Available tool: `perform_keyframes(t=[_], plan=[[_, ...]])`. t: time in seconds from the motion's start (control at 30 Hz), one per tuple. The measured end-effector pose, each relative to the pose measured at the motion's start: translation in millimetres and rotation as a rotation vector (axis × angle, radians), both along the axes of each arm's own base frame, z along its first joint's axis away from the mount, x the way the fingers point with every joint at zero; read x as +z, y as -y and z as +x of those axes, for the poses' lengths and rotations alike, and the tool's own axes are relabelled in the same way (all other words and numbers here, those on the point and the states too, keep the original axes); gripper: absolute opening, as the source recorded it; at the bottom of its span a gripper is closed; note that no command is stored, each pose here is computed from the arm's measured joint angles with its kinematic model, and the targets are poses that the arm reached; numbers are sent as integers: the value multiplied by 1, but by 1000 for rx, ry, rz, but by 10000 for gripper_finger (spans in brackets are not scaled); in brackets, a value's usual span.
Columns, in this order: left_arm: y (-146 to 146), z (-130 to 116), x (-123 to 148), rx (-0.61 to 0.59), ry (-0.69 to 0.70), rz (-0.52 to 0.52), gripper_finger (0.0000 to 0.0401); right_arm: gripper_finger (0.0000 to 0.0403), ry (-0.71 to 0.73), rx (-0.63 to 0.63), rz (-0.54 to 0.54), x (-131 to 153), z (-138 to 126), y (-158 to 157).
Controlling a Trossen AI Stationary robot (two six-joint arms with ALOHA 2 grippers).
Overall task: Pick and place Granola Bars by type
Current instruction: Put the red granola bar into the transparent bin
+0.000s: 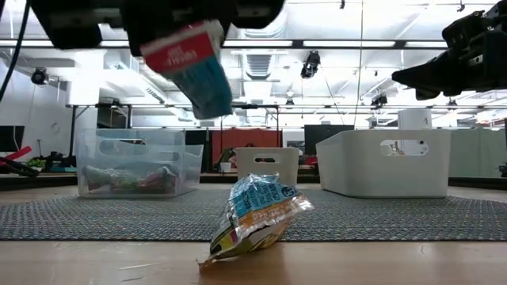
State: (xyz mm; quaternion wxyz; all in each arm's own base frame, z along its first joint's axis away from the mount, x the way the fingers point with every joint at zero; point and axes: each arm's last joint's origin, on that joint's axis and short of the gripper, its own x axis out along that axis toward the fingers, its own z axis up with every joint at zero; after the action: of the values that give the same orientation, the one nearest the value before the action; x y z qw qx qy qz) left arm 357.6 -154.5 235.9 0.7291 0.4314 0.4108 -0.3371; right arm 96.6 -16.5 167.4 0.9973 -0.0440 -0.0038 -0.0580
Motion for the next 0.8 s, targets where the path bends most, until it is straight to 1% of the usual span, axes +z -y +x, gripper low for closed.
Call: perform_keyframes(t=[0.13, 0.3, 0.37, 0.47, 0.6, 0.67, 0.8], plan=[[-14, -4, 10, 51, -5, 29, 33, 9, 0, 0, 4, 0, 0, 0], [-42, -3, 23, 212, 14, 79, 33, 9, -2, 0, 3, 0, 0, 0], [-53, -3, 32, 276, 53, 77, 33, 9, -2, 1, 5, 0, 0, 0], [-71, -7, 42, 381, 69, 68, 33, 9, -6, 2, 1, -1, 0, 0], [-92, -14, 54, 538, 60, 30, 33, 9, -12, 1, 6, -1, 1, 0], [-101, -18, 59, 593, 59, 13, 33, 9, -14, 0, 3, -1, 1, 0], [-116, -27, 66, 665, 39, 2, 33, 9, -15, -1, 7, -1, 1, 0]])
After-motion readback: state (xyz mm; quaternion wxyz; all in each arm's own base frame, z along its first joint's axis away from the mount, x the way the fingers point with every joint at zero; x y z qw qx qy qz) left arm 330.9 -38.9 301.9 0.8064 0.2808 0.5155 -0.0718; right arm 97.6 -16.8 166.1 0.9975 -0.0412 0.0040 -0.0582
